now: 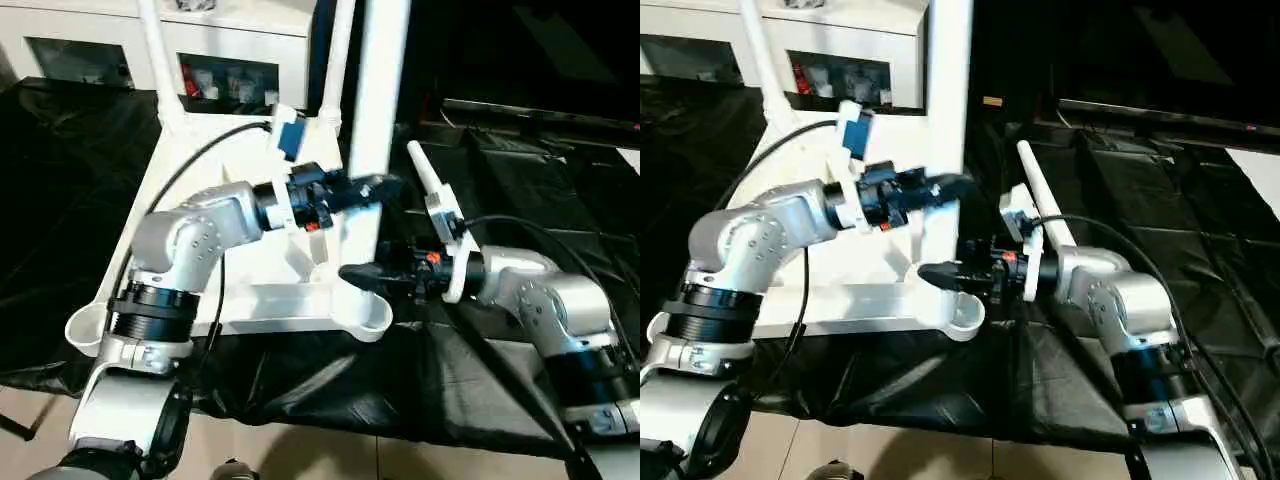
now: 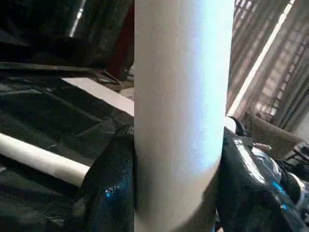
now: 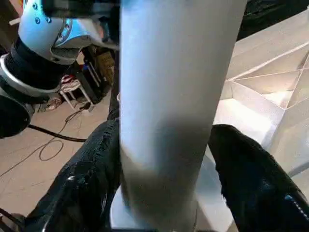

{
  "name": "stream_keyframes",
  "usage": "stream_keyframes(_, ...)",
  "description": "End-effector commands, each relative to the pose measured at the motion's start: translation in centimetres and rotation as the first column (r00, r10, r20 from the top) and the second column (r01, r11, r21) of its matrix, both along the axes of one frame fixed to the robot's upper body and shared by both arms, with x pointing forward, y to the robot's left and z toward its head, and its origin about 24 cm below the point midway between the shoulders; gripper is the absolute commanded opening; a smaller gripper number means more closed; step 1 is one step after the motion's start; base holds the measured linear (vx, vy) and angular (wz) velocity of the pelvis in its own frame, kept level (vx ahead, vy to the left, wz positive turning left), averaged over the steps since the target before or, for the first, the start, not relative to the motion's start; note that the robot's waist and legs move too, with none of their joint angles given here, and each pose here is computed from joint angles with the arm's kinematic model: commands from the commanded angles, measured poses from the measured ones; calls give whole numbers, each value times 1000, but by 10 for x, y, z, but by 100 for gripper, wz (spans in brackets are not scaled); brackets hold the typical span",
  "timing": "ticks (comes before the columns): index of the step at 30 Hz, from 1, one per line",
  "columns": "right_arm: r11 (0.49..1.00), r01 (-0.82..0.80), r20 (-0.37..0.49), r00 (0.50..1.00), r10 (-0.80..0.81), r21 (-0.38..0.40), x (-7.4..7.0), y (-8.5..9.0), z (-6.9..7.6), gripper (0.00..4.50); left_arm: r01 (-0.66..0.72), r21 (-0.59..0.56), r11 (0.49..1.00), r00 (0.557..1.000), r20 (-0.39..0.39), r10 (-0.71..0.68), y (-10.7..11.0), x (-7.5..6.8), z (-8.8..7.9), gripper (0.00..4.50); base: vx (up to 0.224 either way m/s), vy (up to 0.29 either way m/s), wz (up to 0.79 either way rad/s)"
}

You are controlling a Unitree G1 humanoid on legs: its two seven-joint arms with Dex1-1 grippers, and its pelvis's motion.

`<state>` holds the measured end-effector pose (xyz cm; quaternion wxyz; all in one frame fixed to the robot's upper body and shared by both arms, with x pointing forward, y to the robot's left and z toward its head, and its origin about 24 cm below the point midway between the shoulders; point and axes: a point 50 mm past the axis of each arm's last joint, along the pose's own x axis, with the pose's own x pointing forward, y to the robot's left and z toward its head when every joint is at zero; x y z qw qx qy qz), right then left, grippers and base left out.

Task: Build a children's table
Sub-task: Insert table leg to table base

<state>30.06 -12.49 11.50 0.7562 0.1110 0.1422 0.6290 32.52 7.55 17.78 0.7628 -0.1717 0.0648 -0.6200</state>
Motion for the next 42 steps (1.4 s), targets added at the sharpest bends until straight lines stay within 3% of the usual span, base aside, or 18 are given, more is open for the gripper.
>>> stream_keyframes(1, 1000, 4, -17, 1000, -5, -16, 2, 1, 0, 309, 23, 4, 1000, 999, 40, -23, -4, -3, 5, 186, 0, 0, 0)
stream_keyframes(24, 998, -45, -69, 997, 42, -39, 0, 4, -6, 309, 72, 14, 997, 996, 52, -72, -12, -6, 5, 186, 0, 0, 0)
stream_keyframes(31, 998, -49, -76, 996, 46, -41, 0, 5, -7, 239, 76, 12, 997, 996, 51, -77, -13, -6, 5, 186, 0, 0, 0)
stream_keyframes(40, 999, -41, -73, 997, 38, -36, 1, 5, -8, 194, 96, 28, 995, 994, 55, -98, -12, -9, 3, 186, 0, 0, 0)
stream_keyframes(41, 999, -38, -72, 997, 36, -35, 1, 6, -8, 193, 87, 30, 996, 995, 55, -89, -12, -8, 3, 221, 0, 0, 0)
stream_keyframes(42, 999, -31, -67, 997, 28, -34, 1, 6, -9, 193, 76, 17, 997, 997, 33, -77, -11, -6, 3, 221, 0, 0, 0)
